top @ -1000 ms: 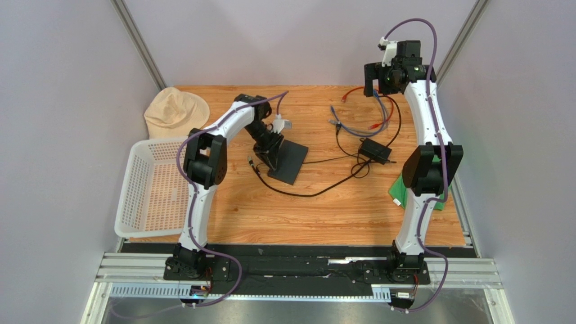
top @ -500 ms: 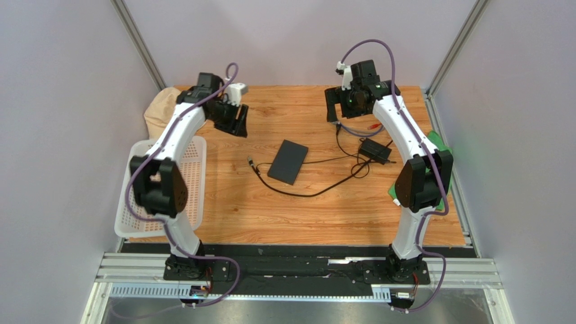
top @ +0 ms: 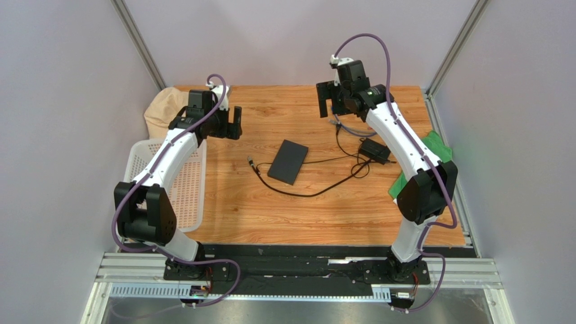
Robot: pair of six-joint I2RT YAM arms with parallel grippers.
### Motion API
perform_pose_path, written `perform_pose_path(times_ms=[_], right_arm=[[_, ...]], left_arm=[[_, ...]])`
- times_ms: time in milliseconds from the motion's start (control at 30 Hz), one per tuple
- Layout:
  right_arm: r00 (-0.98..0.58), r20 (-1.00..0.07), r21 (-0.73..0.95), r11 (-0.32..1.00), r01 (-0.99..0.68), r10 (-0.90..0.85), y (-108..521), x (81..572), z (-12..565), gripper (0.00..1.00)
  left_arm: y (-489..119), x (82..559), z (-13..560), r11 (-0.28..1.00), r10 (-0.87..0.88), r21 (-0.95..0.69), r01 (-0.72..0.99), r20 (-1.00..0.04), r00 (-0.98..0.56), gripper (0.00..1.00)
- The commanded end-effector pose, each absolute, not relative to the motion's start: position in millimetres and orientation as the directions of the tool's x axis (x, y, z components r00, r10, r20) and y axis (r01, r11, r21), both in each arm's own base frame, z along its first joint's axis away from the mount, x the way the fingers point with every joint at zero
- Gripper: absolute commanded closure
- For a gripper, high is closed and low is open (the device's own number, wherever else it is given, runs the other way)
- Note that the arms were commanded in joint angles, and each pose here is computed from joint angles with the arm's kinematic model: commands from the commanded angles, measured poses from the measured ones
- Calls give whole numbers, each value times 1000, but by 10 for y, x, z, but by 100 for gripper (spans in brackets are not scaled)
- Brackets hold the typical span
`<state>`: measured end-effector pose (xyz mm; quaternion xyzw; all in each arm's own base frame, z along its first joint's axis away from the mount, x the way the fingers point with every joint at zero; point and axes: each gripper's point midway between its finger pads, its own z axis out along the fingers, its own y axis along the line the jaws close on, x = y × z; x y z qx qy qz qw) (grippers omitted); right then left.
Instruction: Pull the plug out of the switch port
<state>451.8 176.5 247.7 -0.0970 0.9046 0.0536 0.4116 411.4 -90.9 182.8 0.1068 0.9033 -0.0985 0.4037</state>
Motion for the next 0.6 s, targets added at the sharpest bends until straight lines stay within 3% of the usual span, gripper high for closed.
perform_pose_path(times_ms=[0, 167, 567], right_arm=[[-517, -828, -106, 967, -232, -215, 1882, 4579, 2796, 0], [-504, -805, -190, 940, -282, -314, 2019, 4506, 2705, 0], [-491, -814, -181, 940, -291, -309, 2039, 4510, 2823, 0]], left_arm=[[-923, 4211, 2081, 963, 64, -103, 250, -812, -580, 6], [-927, 4251, 2121, 959, 87, -84, 270, -820, -566, 6], [-763, 4445, 2152, 982, 97, -13, 191, -827, -555, 6]])
